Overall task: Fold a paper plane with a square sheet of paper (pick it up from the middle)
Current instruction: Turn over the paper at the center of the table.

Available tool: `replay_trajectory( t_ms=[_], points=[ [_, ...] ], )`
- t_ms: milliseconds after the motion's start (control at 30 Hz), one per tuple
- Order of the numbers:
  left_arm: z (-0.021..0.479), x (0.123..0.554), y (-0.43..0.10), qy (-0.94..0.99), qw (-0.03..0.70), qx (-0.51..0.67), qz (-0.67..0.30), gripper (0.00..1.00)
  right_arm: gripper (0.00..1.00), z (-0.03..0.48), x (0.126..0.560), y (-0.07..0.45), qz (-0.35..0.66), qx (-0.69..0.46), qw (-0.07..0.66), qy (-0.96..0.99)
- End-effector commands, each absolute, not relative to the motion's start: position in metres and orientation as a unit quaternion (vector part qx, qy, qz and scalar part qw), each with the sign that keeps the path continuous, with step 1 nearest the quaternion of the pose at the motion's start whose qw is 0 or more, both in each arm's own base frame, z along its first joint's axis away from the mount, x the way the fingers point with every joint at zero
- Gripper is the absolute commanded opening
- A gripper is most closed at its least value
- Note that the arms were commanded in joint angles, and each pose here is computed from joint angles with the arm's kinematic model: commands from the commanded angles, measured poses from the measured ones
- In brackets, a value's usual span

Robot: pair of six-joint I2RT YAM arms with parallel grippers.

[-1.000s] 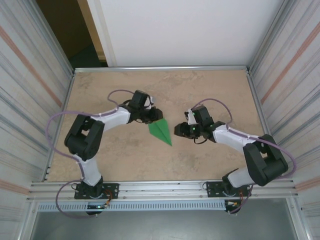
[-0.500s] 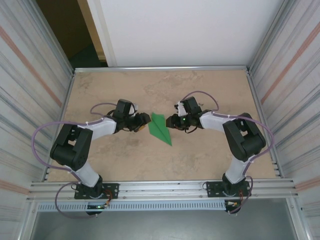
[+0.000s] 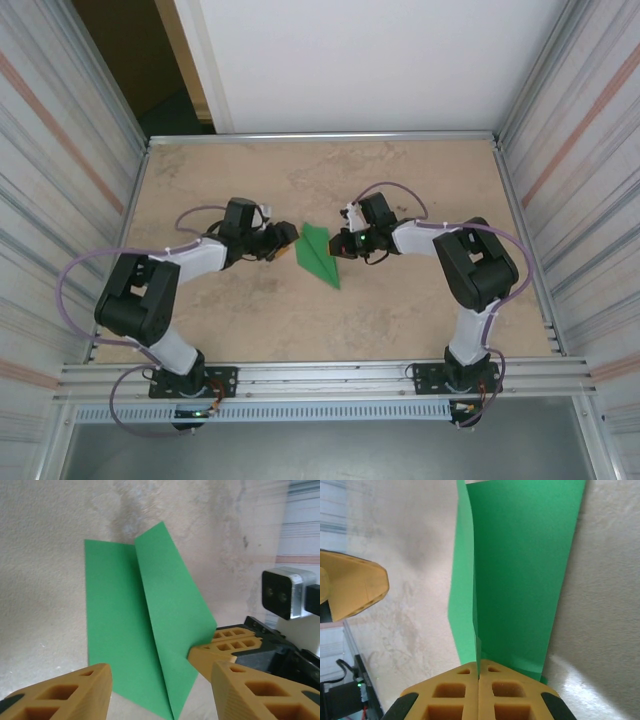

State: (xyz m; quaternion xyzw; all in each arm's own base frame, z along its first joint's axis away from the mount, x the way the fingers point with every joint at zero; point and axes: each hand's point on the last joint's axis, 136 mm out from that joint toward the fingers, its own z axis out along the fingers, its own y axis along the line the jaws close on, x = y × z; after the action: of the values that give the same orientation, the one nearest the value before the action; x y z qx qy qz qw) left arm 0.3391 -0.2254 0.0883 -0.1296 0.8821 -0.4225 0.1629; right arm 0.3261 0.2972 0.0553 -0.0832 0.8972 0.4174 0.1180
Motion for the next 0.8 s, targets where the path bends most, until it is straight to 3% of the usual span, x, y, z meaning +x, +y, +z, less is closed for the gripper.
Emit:
replay_trajectory(
  t_ms=[0, 400, 767],
  points=[
    [0.130, 0.340, -0.233, 0.850, 0.195, -0.102, -0.478, 0.57, 0.04, 0.115, 0.335, 0.300, 0.467, -0.095, 0.174, 0.862],
    [0.243, 0.325, -0.284, 0.763, 0.258, 0.039, -0.591, 0.66, 0.04, 0.239, 0.337, 0.290, 0.594, -0.061, 0.236, 0.767],
    [0.272, 0.320, -0.308, 0.734, 0.273, 0.096, -0.615, 0.53, 0.05, 0.287, 0.334, 0.286, 0.652, -0.046, 0.236, 0.719]
  ],
)
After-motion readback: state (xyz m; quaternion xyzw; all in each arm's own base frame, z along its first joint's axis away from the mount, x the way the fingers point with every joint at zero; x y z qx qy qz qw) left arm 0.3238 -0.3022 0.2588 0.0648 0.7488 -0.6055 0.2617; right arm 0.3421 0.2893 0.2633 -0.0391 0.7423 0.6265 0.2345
